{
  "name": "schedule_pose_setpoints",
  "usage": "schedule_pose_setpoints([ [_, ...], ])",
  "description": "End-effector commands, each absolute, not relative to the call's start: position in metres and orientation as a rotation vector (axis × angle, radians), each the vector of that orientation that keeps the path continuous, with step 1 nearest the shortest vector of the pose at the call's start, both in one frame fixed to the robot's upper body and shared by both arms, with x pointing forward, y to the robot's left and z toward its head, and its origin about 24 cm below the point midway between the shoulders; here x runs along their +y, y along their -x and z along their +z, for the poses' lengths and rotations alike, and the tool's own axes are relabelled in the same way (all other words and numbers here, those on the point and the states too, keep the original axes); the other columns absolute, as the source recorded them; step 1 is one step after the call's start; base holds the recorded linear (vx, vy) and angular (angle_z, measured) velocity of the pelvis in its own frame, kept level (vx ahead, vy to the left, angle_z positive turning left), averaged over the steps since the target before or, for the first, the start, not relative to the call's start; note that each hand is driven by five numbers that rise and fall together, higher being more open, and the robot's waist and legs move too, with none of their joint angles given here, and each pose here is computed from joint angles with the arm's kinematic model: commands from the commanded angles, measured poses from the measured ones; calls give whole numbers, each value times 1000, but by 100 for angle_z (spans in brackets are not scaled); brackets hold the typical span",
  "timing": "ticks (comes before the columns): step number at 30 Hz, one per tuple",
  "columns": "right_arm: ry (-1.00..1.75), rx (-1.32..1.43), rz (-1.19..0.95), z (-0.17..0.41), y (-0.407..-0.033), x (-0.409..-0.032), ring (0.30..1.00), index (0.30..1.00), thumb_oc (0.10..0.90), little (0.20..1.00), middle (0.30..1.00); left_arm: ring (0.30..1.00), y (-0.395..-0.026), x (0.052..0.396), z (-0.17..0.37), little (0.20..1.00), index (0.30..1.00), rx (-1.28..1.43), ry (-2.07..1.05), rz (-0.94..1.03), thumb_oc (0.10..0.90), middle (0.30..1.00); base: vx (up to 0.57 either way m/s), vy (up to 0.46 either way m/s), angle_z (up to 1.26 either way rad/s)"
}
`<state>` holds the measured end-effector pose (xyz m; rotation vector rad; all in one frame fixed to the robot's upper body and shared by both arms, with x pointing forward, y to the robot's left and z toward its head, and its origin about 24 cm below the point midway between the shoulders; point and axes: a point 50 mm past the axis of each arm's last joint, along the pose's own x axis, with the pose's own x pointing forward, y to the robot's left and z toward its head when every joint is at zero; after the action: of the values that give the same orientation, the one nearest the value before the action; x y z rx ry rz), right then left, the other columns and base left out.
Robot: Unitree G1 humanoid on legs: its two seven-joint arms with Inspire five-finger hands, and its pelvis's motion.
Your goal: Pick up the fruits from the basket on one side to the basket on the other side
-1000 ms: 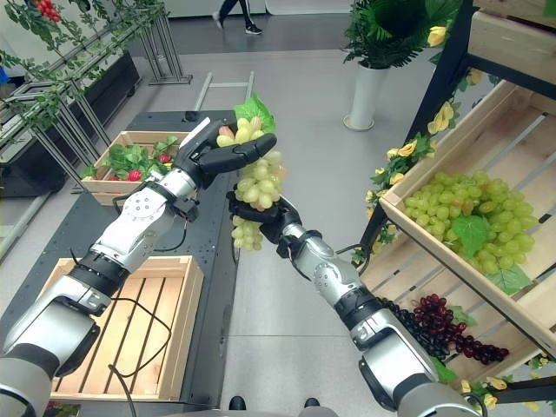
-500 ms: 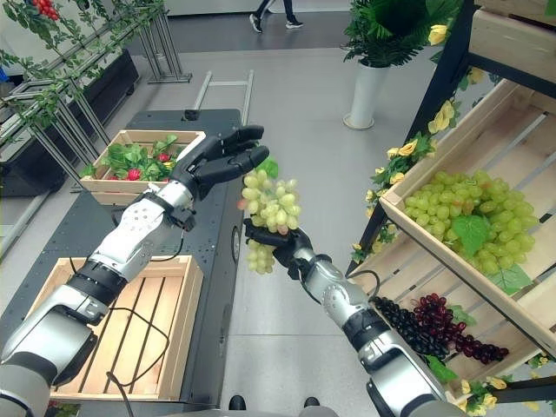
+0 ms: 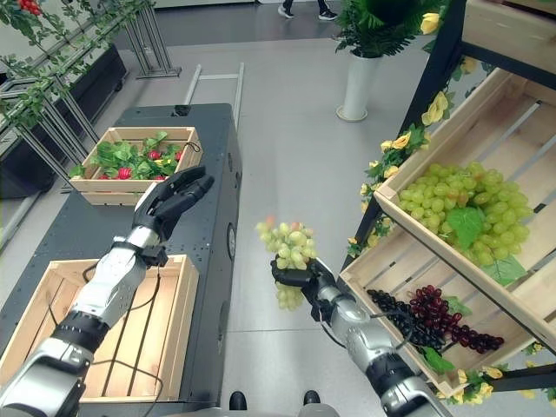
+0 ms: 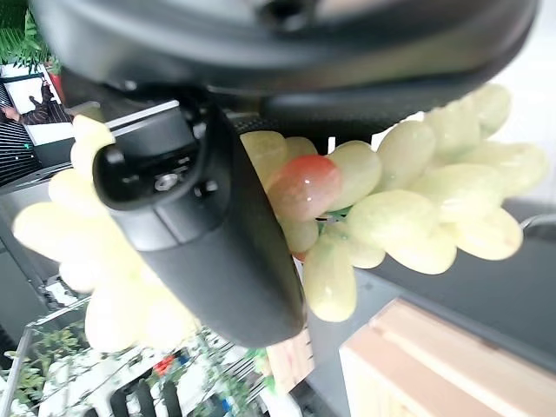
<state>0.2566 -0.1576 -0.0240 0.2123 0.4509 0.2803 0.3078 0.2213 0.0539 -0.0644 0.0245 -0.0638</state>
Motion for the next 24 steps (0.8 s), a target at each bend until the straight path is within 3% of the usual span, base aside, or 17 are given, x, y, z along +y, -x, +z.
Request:
schedule_pose_setpoints([
  [1,-247,50,452,57,-288,-146,300,300,400,300,300,900,-323,201,90,900,900,-183,109,-127,800,900,-24,64,-21],
  [11,-214,-41,439,84,-266,-186,300,300,400,300,300,900,-299,176,24,900,900,8,92,-131,800,900,-9,38,-28],
  [24,-172,-247,404,138,-236,-235,300,300,400,300,300,900,-281,177,-6,900,900,119,94,-105,800,900,45,46,-27],
])
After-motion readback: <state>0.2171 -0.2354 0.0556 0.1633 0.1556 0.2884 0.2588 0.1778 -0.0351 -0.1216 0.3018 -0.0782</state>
